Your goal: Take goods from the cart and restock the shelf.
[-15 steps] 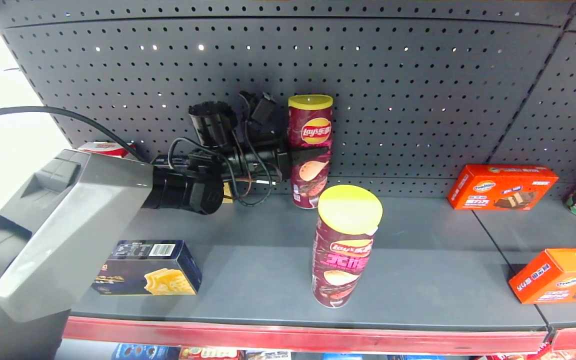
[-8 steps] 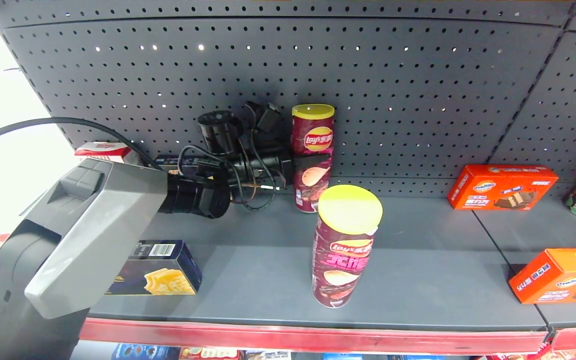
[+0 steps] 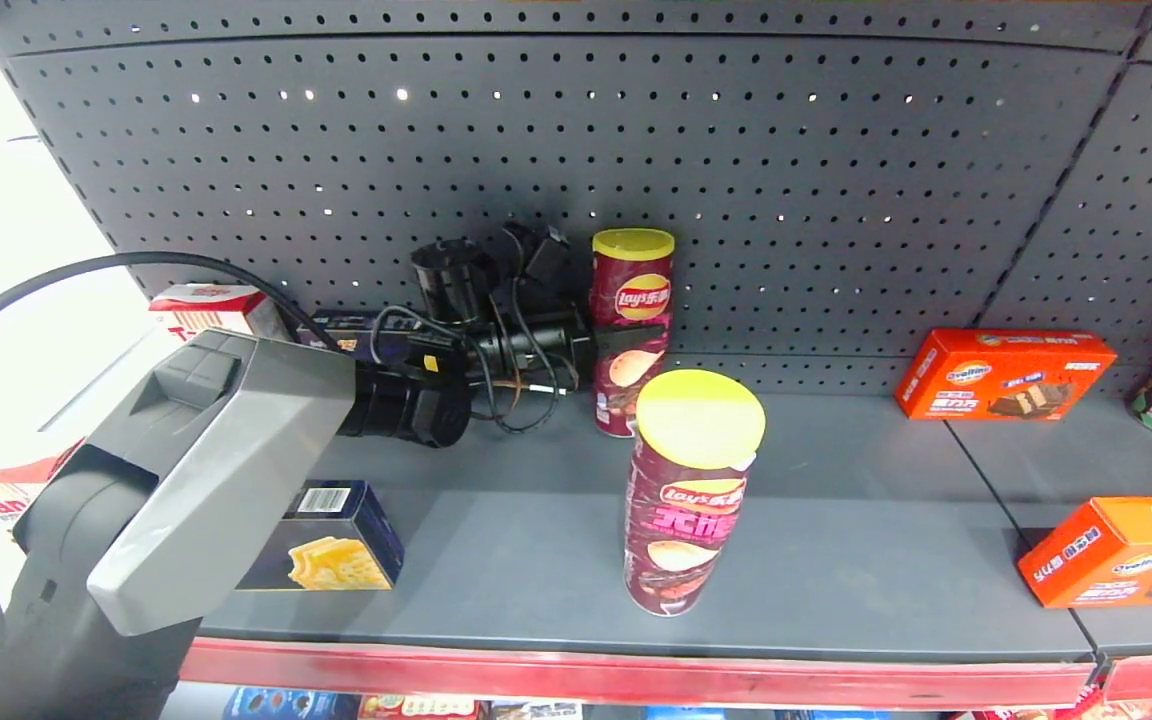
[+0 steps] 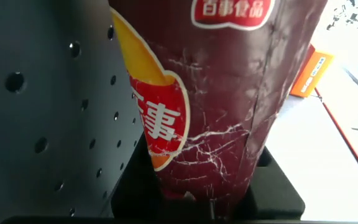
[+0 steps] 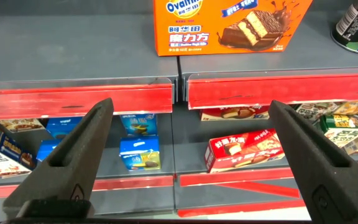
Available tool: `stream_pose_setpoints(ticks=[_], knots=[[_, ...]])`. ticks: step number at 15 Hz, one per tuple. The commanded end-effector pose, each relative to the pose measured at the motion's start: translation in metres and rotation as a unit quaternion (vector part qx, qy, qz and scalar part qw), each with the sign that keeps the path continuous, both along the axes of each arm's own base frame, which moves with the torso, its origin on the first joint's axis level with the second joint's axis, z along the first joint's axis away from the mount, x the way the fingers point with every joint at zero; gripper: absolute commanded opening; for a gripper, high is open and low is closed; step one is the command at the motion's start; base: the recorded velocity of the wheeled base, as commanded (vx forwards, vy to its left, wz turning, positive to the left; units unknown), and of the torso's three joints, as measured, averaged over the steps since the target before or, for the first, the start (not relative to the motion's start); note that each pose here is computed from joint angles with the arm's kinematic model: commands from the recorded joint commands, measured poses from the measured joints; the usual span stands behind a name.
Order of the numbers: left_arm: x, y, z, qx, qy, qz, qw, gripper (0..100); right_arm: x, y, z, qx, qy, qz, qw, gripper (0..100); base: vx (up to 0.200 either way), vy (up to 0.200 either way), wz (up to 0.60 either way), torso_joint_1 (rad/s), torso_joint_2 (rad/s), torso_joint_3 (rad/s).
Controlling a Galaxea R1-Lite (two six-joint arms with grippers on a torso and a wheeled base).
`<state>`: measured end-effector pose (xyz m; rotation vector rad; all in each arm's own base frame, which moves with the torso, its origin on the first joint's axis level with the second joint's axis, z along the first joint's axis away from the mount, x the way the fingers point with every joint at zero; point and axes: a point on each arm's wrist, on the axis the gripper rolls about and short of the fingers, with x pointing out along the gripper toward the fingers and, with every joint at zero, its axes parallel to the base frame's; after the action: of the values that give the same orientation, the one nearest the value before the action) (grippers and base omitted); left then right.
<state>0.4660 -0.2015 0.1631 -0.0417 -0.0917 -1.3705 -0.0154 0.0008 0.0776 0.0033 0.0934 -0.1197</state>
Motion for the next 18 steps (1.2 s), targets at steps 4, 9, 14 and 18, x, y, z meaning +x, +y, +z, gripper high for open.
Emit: stream_pose_setpoints(ticks=[4, 9, 14, 18], knots=[[0.001, -0.003, -0.005, 0.003, -0.003, -0.003, 1.0000, 100, 0.000, 0.000, 0.000, 0.000, 0.001, 0.000, 1.000, 100, 0.000, 0.000, 0.00, 0.000, 0.00, 0.000], [-0.001, -0.003, -0.002, 0.006, 0.004, -0.003, 1.0000, 100, 0.000, 0.000, 0.000, 0.000, 0.001, 0.000, 1.000, 100, 0.000, 0.000, 0.00, 0.000, 0.00, 0.000], [-0.011, 0.002, 0.028, 0.010, 0.013, -0.002, 0.9999, 100, 0.000, 0.000, 0.000, 0.000, 0.001, 0.000, 1.000, 100, 0.000, 0.000, 0.00, 0.000, 0.00, 0.000], [-0.018, 0.006, 0.047, 0.009, 0.009, 0.000, 0.9999, 100, 0.000, 0.000, 0.000, 0.000, 0.001, 0.000, 1.000, 100, 0.000, 0.000, 0.00, 0.000, 0.00, 0.000]])
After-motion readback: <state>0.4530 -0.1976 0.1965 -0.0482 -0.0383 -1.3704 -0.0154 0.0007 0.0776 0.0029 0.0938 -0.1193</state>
